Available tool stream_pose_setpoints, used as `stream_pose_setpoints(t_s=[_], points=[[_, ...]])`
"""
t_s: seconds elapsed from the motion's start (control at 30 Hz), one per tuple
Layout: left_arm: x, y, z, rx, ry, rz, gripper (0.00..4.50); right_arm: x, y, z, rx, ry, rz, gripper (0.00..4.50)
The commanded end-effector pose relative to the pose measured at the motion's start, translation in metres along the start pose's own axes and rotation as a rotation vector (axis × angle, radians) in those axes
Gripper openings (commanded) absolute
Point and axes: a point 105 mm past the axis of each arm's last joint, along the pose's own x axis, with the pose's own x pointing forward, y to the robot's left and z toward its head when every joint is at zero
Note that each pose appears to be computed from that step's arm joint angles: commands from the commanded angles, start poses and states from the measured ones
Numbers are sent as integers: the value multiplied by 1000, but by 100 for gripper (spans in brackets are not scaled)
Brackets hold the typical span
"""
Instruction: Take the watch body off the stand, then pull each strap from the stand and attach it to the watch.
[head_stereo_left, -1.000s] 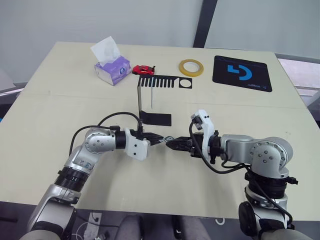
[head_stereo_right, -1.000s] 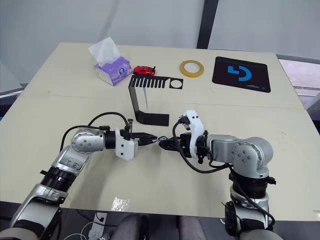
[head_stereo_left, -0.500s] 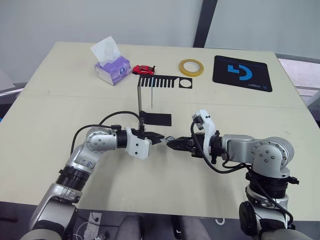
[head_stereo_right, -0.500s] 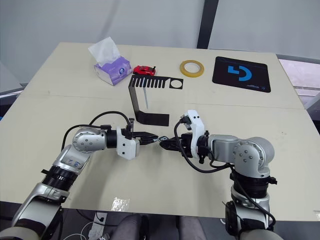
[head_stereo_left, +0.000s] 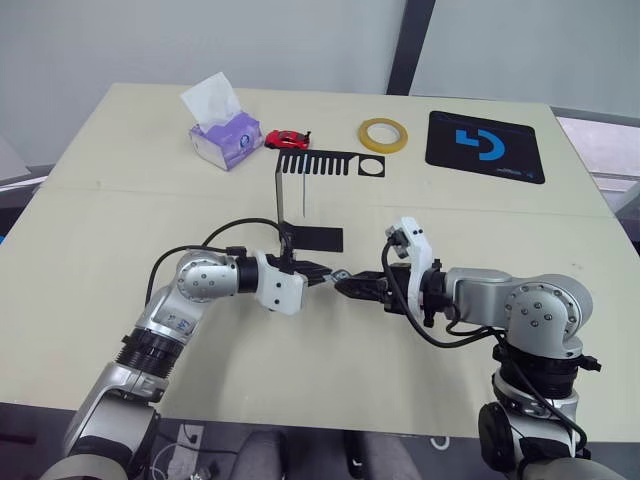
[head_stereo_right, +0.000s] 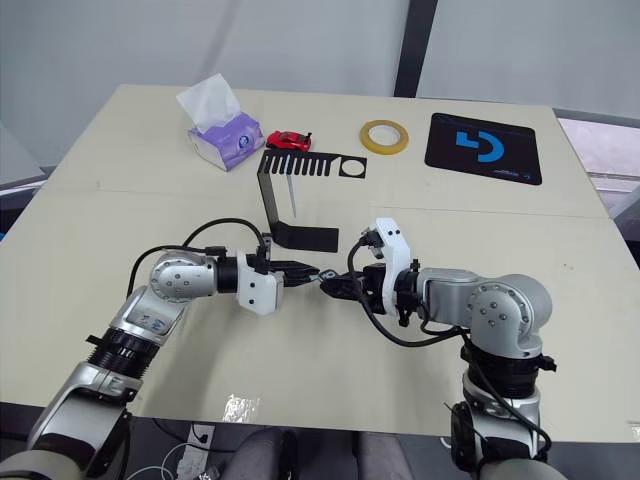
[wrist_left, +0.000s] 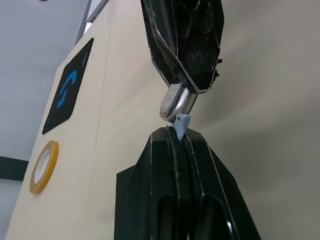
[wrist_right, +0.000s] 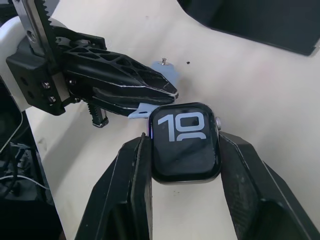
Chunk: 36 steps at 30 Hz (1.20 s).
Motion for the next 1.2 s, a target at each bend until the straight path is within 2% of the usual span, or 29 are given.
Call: stream_pose_setpoints(t_s=[0.03,0.57,0.9,1.2], points=[[7,9,14,34,-52,11,0,3,15,-1,-17,5,80,152],[7,9,13,20,-48,14,0,2,21,0,-90,28,77,152],[9,11,14,30,-54,19,0,5,24,2,14,-23,137,152],[12,13,16,35,-60,19,0,3,24,0,-50,15,105,152]])
